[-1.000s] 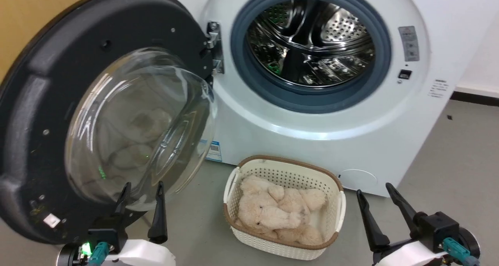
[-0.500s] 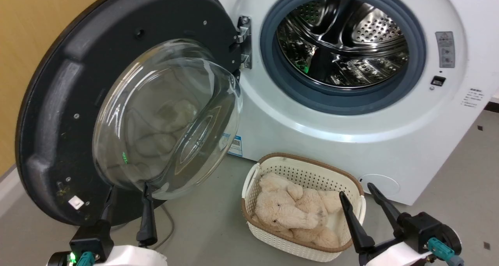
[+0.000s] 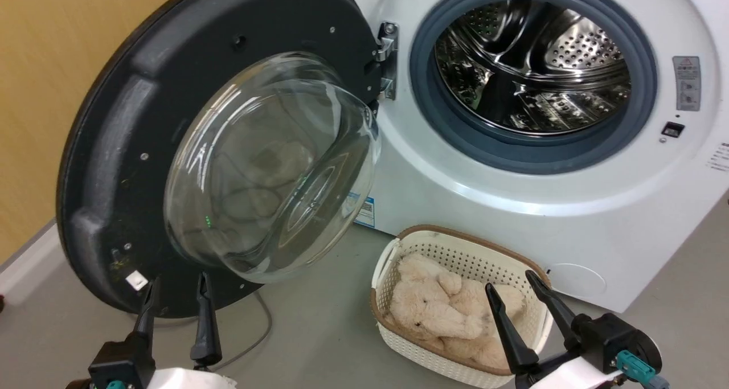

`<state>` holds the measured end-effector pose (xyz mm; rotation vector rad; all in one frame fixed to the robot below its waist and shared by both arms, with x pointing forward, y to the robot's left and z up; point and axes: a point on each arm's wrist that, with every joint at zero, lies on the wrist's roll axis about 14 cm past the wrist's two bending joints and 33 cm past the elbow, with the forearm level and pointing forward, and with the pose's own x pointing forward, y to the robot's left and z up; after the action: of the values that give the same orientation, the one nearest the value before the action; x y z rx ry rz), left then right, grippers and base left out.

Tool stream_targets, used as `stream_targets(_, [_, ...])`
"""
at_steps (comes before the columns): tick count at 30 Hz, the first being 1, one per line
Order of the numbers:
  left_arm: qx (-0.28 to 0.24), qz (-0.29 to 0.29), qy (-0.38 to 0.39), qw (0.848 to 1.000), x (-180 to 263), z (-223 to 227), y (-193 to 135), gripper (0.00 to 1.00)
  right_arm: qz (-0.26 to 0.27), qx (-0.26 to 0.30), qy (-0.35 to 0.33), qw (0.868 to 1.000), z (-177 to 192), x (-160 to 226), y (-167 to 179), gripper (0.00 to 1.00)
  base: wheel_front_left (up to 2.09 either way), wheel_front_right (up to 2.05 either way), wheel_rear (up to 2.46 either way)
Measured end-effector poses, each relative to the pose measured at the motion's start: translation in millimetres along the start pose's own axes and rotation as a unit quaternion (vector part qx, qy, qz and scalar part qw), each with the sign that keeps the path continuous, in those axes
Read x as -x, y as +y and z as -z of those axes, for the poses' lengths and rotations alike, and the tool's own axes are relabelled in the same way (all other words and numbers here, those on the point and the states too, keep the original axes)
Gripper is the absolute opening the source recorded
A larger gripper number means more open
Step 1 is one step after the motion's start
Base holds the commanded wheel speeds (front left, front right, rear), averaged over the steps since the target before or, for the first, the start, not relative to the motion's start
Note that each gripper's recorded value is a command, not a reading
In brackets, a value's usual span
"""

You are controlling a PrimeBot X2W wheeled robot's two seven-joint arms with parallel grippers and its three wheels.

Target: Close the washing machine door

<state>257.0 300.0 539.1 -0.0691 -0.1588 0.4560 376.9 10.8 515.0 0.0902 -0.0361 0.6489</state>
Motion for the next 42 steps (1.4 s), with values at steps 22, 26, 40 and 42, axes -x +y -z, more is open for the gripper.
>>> stream_targets(22, [0.009, -0.069, -0.025, 0.997, 25.1, -10.2, 39.3, 1.00, -0.076, -0.019, -0.002, 0.997, 7.0, -18.7, 44.1, 1.00, 0.00, 0.00, 0.00])
stream_targets(26, [0.012, -0.079, -0.031, 0.996, 29.0, -13.2, 44.9, 1.00, -0.088, -0.022, -0.003, 0.996, 7.7, -20.8, 51.4, 1.00, 0.00, 0.00, 0.00])
stream_targets(40, [0.024, -0.114, -0.044, 0.992, 43.8, -17.7, 62.6, 1.00, -0.116, -0.031, -0.004, 0.993, 11.1, -25.1, 68.9, 1.00, 0.00, 0.00, 0.00])
stream_targets(42, [0.024, -0.114, -0.043, 0.992, 43.8, -17.5, 62.7, 1.00, -0.116, -0.031, -0.004, 0.993, 11.3, -25.3, 68.8, 1.00, 0.00, 0.00, 0.00])
